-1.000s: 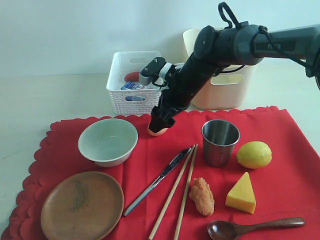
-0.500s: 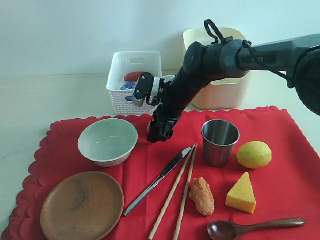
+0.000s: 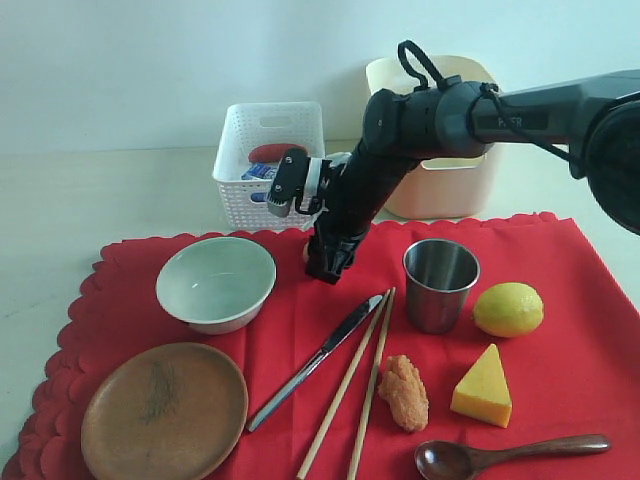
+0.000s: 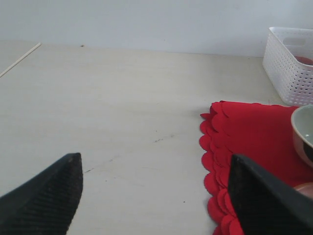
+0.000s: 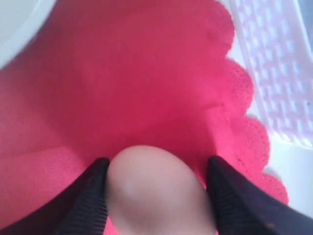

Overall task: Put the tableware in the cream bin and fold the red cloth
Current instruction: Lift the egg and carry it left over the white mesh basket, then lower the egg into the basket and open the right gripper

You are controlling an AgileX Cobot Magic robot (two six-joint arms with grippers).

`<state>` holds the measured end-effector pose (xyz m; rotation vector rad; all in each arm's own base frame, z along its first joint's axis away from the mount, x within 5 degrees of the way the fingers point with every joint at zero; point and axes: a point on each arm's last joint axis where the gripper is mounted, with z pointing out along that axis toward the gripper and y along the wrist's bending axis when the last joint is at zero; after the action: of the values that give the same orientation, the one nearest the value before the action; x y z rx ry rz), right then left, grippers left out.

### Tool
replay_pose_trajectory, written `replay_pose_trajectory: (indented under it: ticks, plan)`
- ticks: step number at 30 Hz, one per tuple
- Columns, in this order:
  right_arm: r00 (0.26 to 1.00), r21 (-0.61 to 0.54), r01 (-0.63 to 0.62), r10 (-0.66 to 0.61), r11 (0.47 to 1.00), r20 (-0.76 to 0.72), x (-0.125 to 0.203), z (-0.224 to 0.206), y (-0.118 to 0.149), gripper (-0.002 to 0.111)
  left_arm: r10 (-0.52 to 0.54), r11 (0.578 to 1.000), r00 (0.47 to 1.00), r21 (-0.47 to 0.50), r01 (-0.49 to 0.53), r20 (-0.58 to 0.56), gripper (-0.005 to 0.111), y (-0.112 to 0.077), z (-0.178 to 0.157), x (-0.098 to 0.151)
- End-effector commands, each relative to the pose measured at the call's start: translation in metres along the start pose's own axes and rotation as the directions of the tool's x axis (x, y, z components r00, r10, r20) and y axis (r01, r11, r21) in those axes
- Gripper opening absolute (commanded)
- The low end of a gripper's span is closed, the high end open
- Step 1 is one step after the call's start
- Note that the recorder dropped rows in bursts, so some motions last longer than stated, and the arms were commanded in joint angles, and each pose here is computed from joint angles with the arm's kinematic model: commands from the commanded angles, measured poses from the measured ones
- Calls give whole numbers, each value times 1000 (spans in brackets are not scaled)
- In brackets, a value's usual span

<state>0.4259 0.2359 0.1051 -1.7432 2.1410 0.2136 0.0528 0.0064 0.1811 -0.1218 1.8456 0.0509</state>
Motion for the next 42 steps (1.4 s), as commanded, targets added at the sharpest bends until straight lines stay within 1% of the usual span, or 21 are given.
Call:
replay_pose_trajectory:
  ticks: [1, 4, 6, 8, 11, 15, 21, 25, 28, 31, 35, 39, 42]
  plan:
    - [1000, -27, 8, -8, 1000, -12, -5, -18, 3, 0, 1, 1000, 1000, 7, -1, 13, 78, 0, 0, 0]
    - [1000, -19, 4, -3, 1000, 25, -14, -41, 3, 0, 1, 1000, 1000, 7, -1, 13, 78, 0, 0, 0]
    - [997, 7, -6, 6, 1000, 74, -23, -60, 2, 0, 1, 1000, 1000, 7, -1, 13, 78, 0, 0, 0]
    - [990, 53, -26, 18, 998, 143, -33, -80, 0, 0, 1, 1000, 1000, 7, -1, 13, 78, 0, 0, 0]
    - [964, 152, -80, 37, 985, 264, -47, -104, -8, 0, 1, 1000, 1000, 7, -1, 13, 78, 0, 0, 0]
    - [943, 213, -85, 10, 973, 332, -64, -119, -21, 0, 1, 1000, 1000, 7, -1, 13, 78, 0, 0, 0]
    - [926, 252, -92, -10, 963, 377, -78, -111, -46, 0, 1, 1000, 1000, 7, -1, 13, 78, 0, 0, 0]
    - [928, 226, -101, 10, 969, 372, -79, -92, -56, 0, 1, 1000, 1000, 7, -1, 13, 78, 0, 0, 0]
    - [934, 219, -117, 32, 969, 357, -67, -81, -66, 0, 1, 1000, 1000, 7, -1, 13, 78, 0, 0, 0]
    - [940, 205, -68, -6, 976, 342, -58, -70, -70, 0, 1, 1000, 1000, 7, -1, 13, 78, 0, 0, 0]
    - [927, 182, -36, -34, 983, 372, -53, -68, -73, 0, 1, 1000, 1000, 7, -1, 13, 78, 0, 0, 0]
    - [925, 195, -12, -63, 981, 374, -43, -71, -80, 0, 1, 1000, 1000, 7, -1, 13, 78, 0, 0, 0]
    - [899, 186, -32, -53, 982, 435, -32, -71, -90, 0, 1, 1000, 1000, 7, -1, 13, 78, 0, 0, 0]
